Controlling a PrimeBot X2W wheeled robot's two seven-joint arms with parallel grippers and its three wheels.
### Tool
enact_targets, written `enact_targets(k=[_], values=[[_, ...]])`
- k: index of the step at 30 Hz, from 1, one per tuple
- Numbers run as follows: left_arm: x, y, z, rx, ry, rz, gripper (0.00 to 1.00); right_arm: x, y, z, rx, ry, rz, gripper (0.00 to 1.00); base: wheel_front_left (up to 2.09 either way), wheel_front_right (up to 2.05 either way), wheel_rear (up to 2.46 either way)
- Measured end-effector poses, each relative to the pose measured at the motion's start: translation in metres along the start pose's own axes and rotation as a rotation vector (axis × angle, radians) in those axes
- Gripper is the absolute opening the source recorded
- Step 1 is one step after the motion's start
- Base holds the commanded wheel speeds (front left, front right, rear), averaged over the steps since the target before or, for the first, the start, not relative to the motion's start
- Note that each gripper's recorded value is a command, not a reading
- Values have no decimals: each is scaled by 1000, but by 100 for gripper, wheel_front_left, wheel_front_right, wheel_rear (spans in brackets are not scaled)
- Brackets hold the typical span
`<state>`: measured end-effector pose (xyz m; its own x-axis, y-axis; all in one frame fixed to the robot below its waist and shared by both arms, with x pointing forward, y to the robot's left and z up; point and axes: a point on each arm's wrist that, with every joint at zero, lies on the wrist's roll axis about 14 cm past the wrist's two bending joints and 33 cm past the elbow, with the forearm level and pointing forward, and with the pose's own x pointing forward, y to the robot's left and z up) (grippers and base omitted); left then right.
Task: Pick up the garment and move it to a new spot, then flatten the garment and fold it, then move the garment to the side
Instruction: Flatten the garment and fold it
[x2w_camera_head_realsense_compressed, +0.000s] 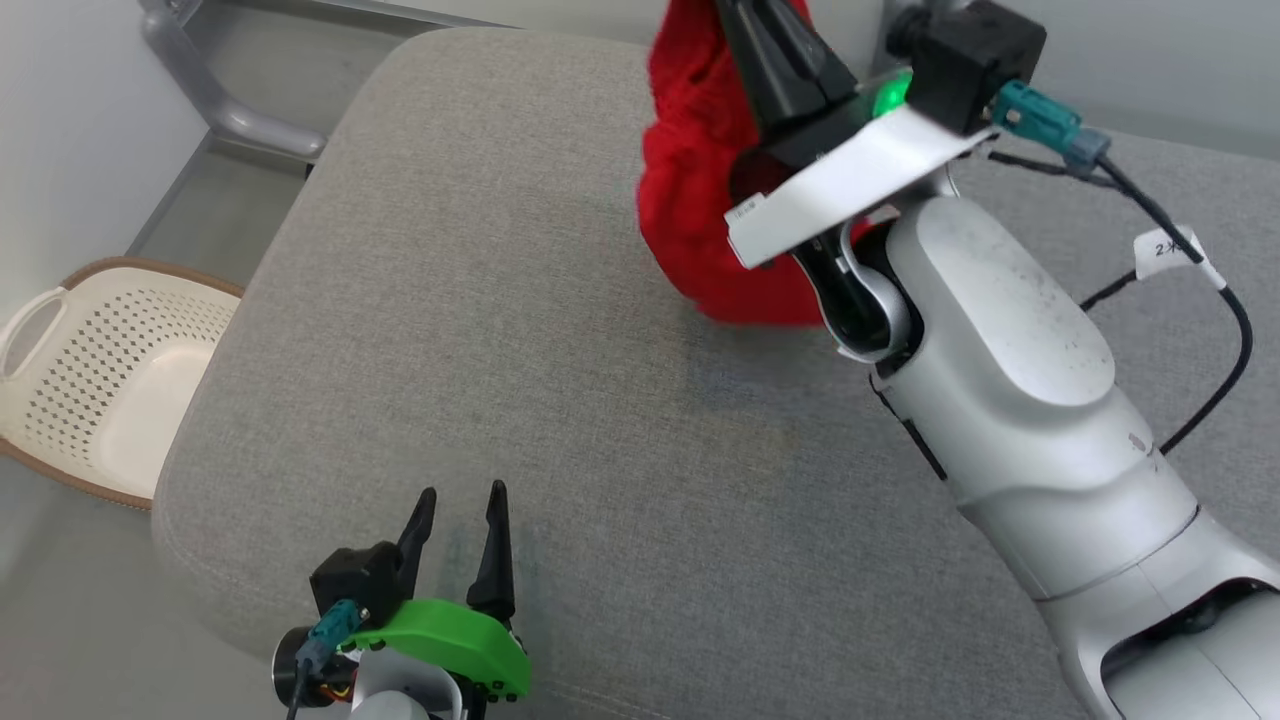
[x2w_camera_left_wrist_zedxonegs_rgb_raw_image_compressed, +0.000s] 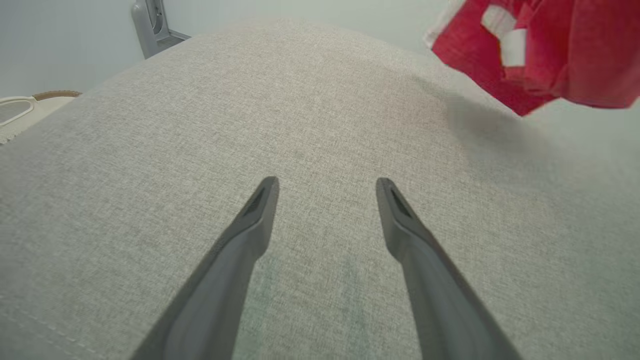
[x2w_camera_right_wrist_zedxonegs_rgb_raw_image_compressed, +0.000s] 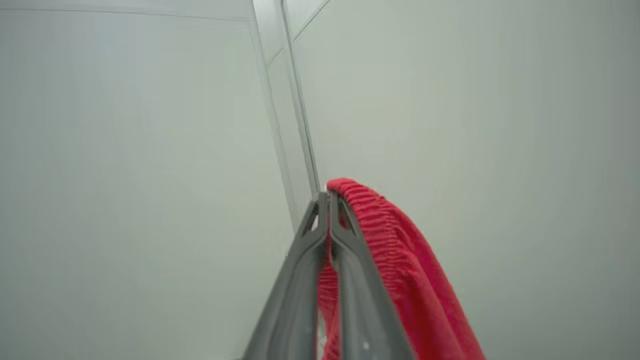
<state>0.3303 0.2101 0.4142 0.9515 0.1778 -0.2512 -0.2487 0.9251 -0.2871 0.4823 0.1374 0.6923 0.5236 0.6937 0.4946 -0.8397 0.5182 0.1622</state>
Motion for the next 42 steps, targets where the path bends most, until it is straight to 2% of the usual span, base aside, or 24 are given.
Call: enact_targets(k=[2,4,8,12,16,21,24,30,35,42], values=[[-4,4,2,-4,-9,15,100,13,19,25,9,-67,56,0,0,0,0],[-6,5,3,-6,-13,19,100,14,26,35,6,-89,75,0,0,0,0],[0,-2,8,-7,-30,-3,100,-18,12,0,-28,25,18,0,0,0,0],[8,-16,6,9,-20,-48,100,-90,-42,-56,-52,226,-143,0,0,0,0],[17,-30,2,24,-5,-93,100,-179,-88,-97,-70,426,-312,0,0,0,0],[27,-45,-4,40,13,-140,100,-266,-127,-111,-65,554,-517,0,0,0,0],[31,-52,-8,47,25,-164,100,-298,-139,-108,-56,569,-611,0,0,0,0],[32,-64,-9,64,26,-205,100,-338,-138,-104,-66,602,-699,0,0,0,0],[27,-66,-6,67,15,-217,100,-354,-139,-87,-124,588,-741,0,0,0,0],[14,-66,-2,68,-3,-224,100,-371,-125,-76,-141,571,-787,0,0,0,0]])
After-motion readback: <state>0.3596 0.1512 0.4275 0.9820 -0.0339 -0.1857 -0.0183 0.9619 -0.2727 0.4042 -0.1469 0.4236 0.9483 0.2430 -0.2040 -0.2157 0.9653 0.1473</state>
